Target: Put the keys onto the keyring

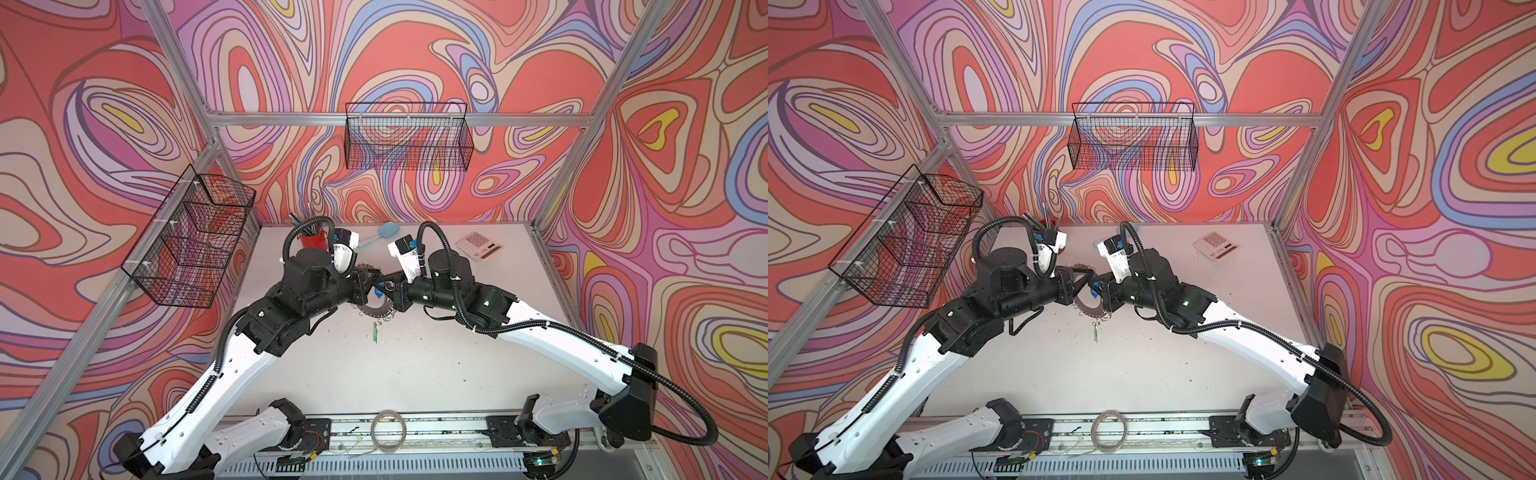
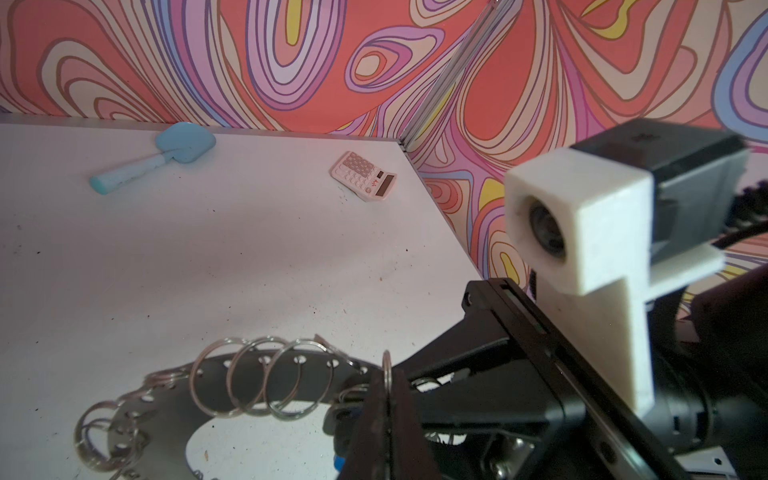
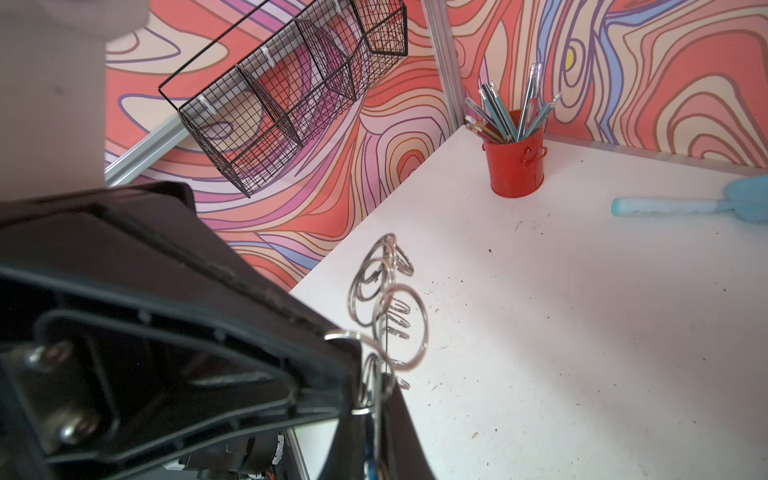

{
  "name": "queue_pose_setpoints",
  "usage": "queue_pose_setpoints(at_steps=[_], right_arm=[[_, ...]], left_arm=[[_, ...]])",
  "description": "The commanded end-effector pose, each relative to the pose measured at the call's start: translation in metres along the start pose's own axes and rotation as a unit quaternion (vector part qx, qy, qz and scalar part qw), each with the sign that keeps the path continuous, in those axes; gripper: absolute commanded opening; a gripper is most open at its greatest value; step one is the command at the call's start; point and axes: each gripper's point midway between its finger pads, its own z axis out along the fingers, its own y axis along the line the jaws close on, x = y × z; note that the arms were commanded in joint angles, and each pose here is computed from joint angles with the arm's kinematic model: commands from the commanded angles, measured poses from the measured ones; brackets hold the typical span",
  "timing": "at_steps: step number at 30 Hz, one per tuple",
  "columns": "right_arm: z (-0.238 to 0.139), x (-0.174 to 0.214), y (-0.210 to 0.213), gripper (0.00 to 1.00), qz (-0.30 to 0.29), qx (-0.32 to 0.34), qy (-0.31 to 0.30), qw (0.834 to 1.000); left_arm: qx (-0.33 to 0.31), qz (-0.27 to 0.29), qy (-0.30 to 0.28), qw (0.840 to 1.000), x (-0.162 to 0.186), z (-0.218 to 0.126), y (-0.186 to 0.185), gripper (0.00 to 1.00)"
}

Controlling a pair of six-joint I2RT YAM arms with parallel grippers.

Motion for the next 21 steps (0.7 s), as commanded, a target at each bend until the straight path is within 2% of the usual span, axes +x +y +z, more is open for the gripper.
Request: queue_pose_setpoints(at_steps=[1,2,4,5,6,11,17,21], right_arm=[[-0.005,0.007,-0.023,0.0,-0.039,0.065,0.022,0.997],[-0.008,0.008,-0.029,0.09,-0.053,0.084,0.027,0.995],[-0.014,0.011,-0.036,0.34,-0.072,0.105,0.035,0.991],[-0.018,0.012,-0.036,0.43,-0.083,0.106,0.04,0.99],[-0.021,0.012,-0.034,0.47,-0.089,0.102,0.042,0.99],[-0.035,0.012,-0.016,0.58,-0.106,0.064,0.053,0.991],[-0.055,0.005,-0.002,0.67,-0.121,0.04,0.045,0.991],[-0.051,0.001,-0.001,0.7,-0.12,0.038,0.041,0.991]], left_arm=[[0.011,0.019,0.034,0.999,-0.008,-0.018,-0.015,0.0],[0.009,0.019,0.06,0.998,-0.004,-0.018,-0.016,0.0],[0.009,0.023,0.111,0.993,0.006,-0.016,-0.018,0.0],[0.009,0.024,0.138,0.99,0.011,-0.015,-0.019,0.0],[0.008,0.025,0.161,0.987,0.015,-0.014,-0.019,0.0],[0.002,0.019,0.211,0.977,0.023,-0.009,-0.019,0.0],[-0.027,0.009,0.236,0.971,0.024,-0.002,-0.012,0.0],[-0.046,-0.007,0.239,0.97,0.023,0.005,-0.007,0.0]])
